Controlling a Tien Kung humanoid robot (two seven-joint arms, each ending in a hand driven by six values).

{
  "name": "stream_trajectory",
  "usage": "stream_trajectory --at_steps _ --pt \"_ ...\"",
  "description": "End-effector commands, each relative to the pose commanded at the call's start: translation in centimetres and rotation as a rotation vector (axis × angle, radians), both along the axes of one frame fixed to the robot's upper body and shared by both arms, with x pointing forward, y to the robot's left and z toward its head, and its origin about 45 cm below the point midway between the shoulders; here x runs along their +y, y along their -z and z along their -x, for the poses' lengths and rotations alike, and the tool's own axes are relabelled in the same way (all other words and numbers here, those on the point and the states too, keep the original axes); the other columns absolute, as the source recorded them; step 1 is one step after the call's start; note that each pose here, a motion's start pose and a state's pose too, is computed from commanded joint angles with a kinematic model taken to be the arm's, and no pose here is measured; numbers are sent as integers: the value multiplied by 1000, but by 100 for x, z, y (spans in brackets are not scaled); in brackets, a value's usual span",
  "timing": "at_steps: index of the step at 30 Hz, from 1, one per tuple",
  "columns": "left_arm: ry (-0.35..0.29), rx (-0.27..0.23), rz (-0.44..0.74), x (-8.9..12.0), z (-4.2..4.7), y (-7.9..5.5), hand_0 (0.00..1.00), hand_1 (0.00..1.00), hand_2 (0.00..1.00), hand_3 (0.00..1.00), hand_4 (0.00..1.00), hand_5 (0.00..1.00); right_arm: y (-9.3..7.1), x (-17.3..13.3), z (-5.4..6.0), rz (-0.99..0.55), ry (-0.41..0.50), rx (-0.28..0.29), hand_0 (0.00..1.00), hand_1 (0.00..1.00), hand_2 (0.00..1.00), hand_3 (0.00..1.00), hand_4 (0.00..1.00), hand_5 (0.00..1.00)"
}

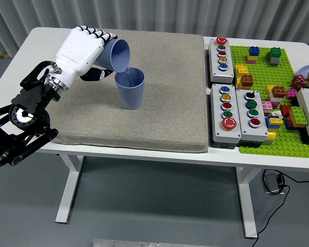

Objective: Pick cup pour cup place

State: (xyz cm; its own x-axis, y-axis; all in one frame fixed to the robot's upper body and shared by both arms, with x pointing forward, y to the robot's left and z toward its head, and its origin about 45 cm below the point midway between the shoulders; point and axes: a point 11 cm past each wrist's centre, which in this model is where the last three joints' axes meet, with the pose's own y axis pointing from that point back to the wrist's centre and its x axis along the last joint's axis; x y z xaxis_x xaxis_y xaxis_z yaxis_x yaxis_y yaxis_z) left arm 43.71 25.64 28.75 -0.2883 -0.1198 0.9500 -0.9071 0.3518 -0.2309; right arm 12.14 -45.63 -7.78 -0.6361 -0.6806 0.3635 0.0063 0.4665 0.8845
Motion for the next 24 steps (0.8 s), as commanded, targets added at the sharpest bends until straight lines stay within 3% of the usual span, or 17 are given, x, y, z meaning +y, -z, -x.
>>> stream_trajectory --at_steps 24 --pt "3 -34 -48 5 -22 -110 514 564 617 613 703 55 -15 -11 -40 3 1 -8 674 599 560 575 2 62"
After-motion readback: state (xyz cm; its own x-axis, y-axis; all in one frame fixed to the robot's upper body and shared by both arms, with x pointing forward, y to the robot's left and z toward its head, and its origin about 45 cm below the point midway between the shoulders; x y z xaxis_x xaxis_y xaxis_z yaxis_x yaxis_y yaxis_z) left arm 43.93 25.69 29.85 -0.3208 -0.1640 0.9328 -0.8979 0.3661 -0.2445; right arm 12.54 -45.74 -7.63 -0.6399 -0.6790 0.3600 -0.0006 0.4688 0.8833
